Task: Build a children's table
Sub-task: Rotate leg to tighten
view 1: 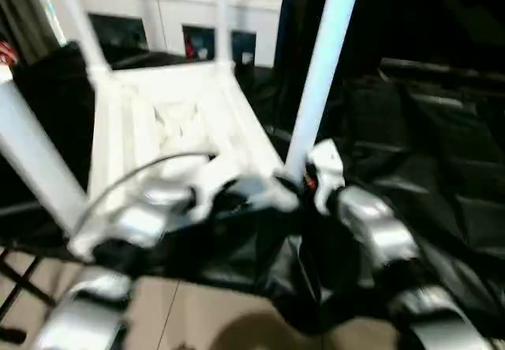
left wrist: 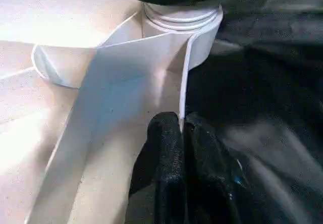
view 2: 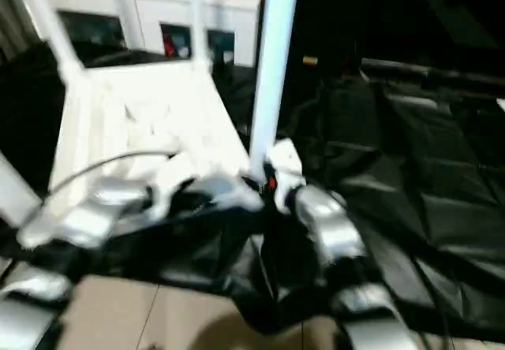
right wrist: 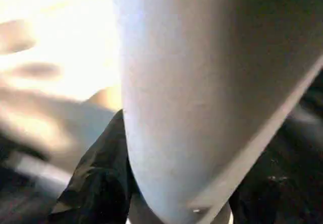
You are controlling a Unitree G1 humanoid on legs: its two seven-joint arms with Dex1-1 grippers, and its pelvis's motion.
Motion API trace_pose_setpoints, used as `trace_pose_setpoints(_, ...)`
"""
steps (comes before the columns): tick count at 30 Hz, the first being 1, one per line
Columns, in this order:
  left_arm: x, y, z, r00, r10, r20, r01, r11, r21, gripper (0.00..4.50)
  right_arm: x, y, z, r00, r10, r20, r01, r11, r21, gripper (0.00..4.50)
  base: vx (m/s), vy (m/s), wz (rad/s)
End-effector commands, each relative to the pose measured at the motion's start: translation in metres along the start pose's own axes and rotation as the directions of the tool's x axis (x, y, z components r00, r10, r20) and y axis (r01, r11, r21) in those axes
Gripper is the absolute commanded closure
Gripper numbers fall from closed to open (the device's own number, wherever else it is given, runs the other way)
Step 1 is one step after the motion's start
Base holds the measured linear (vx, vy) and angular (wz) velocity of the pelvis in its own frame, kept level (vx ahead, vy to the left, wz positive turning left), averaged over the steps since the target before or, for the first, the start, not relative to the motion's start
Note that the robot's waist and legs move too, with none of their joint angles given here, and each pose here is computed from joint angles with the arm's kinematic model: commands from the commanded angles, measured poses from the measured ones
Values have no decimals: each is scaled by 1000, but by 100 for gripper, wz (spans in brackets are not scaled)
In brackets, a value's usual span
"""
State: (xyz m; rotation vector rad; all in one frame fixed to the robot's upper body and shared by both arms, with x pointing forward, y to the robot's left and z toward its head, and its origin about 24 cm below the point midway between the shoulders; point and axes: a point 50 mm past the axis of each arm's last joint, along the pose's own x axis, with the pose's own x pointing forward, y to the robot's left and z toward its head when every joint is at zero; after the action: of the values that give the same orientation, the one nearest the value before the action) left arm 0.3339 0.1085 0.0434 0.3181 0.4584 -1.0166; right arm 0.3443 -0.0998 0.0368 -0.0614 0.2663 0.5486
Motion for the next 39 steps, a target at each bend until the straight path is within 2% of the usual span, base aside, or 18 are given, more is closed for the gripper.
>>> trace_pose_setpoints(1,11,3,24,991,116,67,-117,993,0,450,13,42,-21,989,98,-115,-103,994,-32,253,0,0,0)
trace_pose_setpoints(3,13,0,25,992,106,67,-107,994,14,450,16,48,-18,989,109,-104,-113,993,-38,253,0,0,0)
trace_pose_setpoints(4,14,0,25,993,101,69,-102,995,15,450,17,49,-17,988,114,-100,-118,993,-33,218,0,0,0)
trace_pose_setpoints(6,13,-2,24,994,76,74,-78,997,25,450,19,51,-15,991,109,-77,-108,994,9,218,0,0,0)
trace_pose_setpoints(7,11,-2,24,995,58,79,-61,997,38,450,19,50,-15,990,115,-80,-116,993,1,183,0,0,0)
trace_pose_setpoints(10,7,-2,21,996,35,83,-39,998,51,450,18,49,-15,990,115,-86,-118,993,-23,169,0,0,0)
trace_pose_setpoints(14,-2,-4,16,996,-23,85,17,998,63,450,15,43,-14,991,115,-70,-119,991,-67,123,0,0,0)
trace_pose_setpoints(17,-13,-3,10,994,-78,75,71,993,97,450,4,26,-11,988,141,-59,-149,977,-154,123,0,0,0)
trace_pose_setpoints(21,-20,1,7,994,-81,69,74,992,104,450,-9,11,-10,979,192,-66,-201,956,-214,123,0,0,0)
trace_pose_setpoints(23,-21,2,7,994,-83,69,76,991,107,450,-13,9,-10,974,213,-72,-224,949,-223,123,0,0,0)
trace_pose_setpoints(24,-25,1,6,991,-109,72,100,988,117,450,-20,6,-10,960,271,-76,-281,934,-219,123,0,0,0)
trace_pose_setpoints(26,-25,1,6,991,-109,72,100,988,117,450,-20,6,-10,960,271,-76,-281,934,-219,123,0,0,0)
trace_pose_setpoints(27,-31,-2,5,982,-173,78,161,978,133,450,-28,3,-8,936,347,-61,-352,914,-200,123,0,0,0)
trace_pose_setpoints(30,-36,-2,2,977,-206,62,194,969,151,450,-34,0,-6,917,394,-61,-397,895,-204,123,0,0,0)
trace_pose_setpoints(37,-51,2,-8,978,-210,15,204,964,169,450,-40,-5,-5,885,458,-80,-465,869,-168,123,0,0,0)
trace_pose_setpoints(39,-55,2,-11,977,-212,12,207,964,166,450,-40,-5,-8,876,474,-95,-483,862,-157,148,0,0,0)
